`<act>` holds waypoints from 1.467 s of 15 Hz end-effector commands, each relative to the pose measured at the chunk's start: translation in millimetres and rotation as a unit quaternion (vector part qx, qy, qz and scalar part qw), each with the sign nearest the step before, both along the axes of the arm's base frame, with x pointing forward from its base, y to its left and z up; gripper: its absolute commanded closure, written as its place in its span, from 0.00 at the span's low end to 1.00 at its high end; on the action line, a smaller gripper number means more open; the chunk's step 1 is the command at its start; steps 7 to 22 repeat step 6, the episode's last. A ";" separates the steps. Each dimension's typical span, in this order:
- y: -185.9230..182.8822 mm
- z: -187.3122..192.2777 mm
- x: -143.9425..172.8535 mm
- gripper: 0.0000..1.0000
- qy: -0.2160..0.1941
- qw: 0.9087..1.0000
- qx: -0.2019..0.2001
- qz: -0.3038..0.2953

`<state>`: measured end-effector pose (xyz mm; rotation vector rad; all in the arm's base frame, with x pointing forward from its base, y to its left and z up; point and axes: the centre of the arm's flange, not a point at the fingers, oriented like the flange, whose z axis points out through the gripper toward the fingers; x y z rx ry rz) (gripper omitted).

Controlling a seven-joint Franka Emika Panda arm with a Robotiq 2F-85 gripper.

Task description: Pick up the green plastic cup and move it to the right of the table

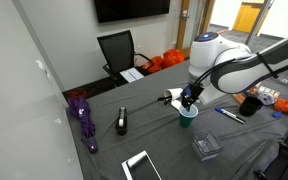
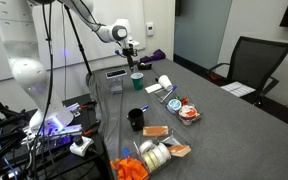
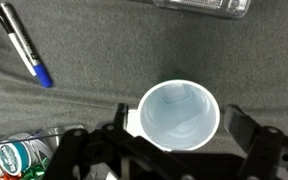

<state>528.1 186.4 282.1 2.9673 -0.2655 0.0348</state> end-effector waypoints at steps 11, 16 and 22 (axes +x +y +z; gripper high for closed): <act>-26.2 27.5 -44.6 0.00 0.009 1.000 -0.008 0.028; -26.2 27.5 -44.6 0.00 0.009 1.000 -0.008 0.028; -26.2 27.5 -44.6 0.00 0.009 1.000 -0.008 0.028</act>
